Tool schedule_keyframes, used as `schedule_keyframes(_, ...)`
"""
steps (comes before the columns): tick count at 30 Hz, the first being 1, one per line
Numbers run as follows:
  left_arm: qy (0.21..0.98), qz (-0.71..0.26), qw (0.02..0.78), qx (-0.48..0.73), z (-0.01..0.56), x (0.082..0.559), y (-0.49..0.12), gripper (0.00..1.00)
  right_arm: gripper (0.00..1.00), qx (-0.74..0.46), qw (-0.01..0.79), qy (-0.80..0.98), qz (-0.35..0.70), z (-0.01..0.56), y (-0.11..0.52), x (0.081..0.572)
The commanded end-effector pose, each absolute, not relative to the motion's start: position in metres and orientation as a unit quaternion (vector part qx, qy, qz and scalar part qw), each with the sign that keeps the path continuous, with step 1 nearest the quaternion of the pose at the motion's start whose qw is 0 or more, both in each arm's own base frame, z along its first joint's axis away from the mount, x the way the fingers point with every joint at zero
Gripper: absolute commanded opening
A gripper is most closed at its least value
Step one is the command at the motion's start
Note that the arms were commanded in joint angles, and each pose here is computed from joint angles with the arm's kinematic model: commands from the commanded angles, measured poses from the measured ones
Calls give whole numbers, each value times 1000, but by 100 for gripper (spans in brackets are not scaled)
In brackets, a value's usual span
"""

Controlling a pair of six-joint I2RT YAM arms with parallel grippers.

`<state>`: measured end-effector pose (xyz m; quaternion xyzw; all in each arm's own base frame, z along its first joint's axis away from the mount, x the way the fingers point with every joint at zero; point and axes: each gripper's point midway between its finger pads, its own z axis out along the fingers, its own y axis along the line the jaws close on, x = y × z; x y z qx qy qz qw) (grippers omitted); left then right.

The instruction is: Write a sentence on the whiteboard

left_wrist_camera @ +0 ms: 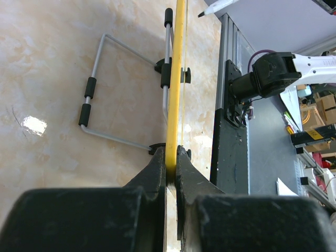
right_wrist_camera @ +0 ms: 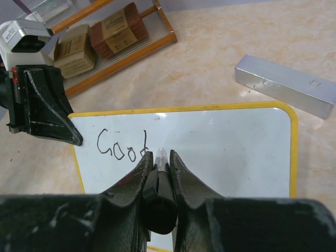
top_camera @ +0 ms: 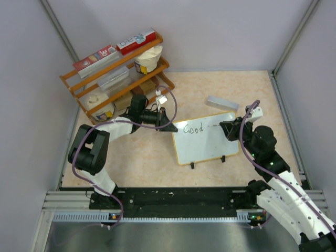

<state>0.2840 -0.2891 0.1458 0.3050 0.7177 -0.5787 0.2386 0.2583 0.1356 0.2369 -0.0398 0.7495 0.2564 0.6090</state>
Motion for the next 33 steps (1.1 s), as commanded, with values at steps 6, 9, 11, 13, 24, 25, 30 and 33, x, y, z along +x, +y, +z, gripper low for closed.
schedule_keyframes(6,714,-574,220,334,124,267,-297,0,0,-38,612,747,257,233,141,265)
schedule_keyframes(9,713,-575,220,335,125,267,-297,0,0,-39,618,739,266,238,144,267)
schedule_keyframes(11,714,-574,220,335,124,266,-296,0,0,-38,619,737,268,239,145,268)
schedule_keyframes(13,714,-574,221,335,125,267,-297,0,0,-35,619,736,272,239,146,269)
schedule_keyframes(24,714,-574,220,334,124,267,-296,0,0,-35,606,749,265,226,146,270)
schedule_keyframes(25,714,-574,220,335,125,267,-297,0,0,-35,606,750,264,226,145,270)
schedule_keyframes(30,713,-575,220,336,125,266,-297,0,0,-29,605,754,253,223,140,269)
schedule_keyframes(33,714,-574,221,335,125,267,-297,0,0,-13,617,751,237,227,131,271)
